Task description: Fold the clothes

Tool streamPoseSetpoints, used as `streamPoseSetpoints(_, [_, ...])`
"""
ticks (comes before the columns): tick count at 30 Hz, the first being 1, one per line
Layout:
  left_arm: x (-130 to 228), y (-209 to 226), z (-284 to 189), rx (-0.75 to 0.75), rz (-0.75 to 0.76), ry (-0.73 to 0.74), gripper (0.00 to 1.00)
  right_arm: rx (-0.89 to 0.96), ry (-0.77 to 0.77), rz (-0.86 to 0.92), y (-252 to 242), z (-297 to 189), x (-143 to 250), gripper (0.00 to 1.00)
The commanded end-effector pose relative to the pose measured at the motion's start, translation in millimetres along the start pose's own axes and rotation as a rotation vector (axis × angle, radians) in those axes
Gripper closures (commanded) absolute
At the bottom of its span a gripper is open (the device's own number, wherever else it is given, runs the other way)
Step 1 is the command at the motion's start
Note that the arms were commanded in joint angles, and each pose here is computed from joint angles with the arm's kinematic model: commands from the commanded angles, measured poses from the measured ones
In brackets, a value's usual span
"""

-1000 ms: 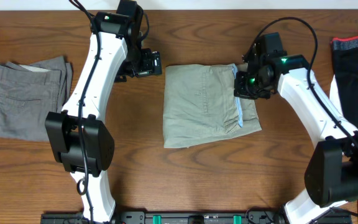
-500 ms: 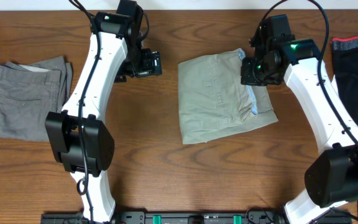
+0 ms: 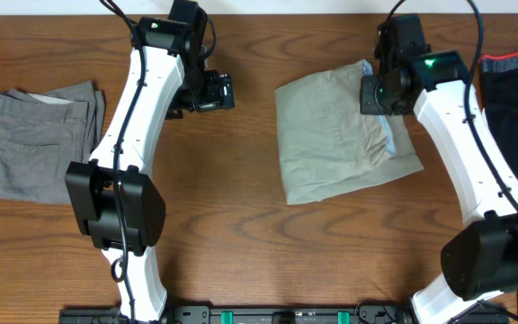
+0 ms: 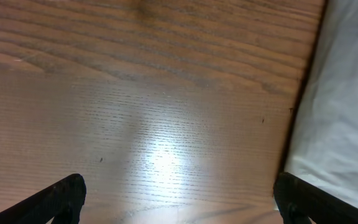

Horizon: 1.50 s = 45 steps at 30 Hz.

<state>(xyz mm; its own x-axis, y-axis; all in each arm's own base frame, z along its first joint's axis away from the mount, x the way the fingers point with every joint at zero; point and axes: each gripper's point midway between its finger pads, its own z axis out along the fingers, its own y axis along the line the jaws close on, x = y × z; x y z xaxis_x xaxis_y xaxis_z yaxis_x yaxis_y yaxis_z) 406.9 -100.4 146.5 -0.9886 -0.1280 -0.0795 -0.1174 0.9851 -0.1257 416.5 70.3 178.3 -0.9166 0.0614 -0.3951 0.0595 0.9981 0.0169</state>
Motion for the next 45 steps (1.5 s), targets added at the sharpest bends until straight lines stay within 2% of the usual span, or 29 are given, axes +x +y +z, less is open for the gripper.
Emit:
streamPoseSetpoints(1, [-6, 5, -16, -0.022, 0.001, -0.055, 0.02, -0.007, -0.052, -0.027, 6, -16, -12, 0.99])
streamPoseSetpoints(5, [-7, 5, -16, -0.021, 0.002, -0.058, 0.02, -0.037, -0.049, -0.064, 24, -18, -7, 0.99])
streamPoseSetpoints(8, [-7, 5, -16, -0.022, 0.002, -0.056, 0.02, 0.028, -0.080, -0.072, 19, -19, -12, 0.99])
streamPoseSetpoints(15, [-6, 5, -16, -0.022, 0.001, -0.054, 0.02, 0.153, -0.105, -0.009, -27, -18, -23, 0.99])
streamPoseSetpoints(25, [-6, 5, -16, -0.022, 0.001, -0.054, 0.02, 0.209, -0.092, 0.020, -72, 4, -30, 0.98])
streamPoseSetpoints(30, [-6, 5, -16, -0.023, 0.001, -0.054, 0.02, 0.369, -0.065, 0.067, -110, 30, -31, 0.96])
streamPoseSetpoints(34, [-6, 5, -16, -0.023, 0.001, -0.054, 0.02, 0.497, -0.091, 0.129, -147, 39, -38, 0.99])
streamPoseSetpoints(38, [-5, 5, -16, -0.024, 0.001, -0.050, 0.02, 0.554, -0.116, 0.193, -183, 43, -45, 0.99])
streamPoseSetpoints(40, [-4, 6, -16, -0.025, 0.001, -0.047, 0.02, 0.563, -0.115, 0.221, -200, 46, -44, 0.94])
streamPoseSetpoints(42, [-4, 6, -16, -0.025, 0.001, -0.047, 0.02, 0.550, -0.100, 0.241, -209, 52, -41, 0.81])
streamPoseSetpoints(44, [-4, 6, -16, -0.025, 0.001, -0.047, 0.02, 0.542, -0.080, 0.259, -218, 60, -36, 0.56])
streamPoseSetpoints(45, [-4, 6, -16, -0.025, 0.001, -0.047, 0.02, 0.544, -0.069, 0.263, -221, 64, -34, 0.37])
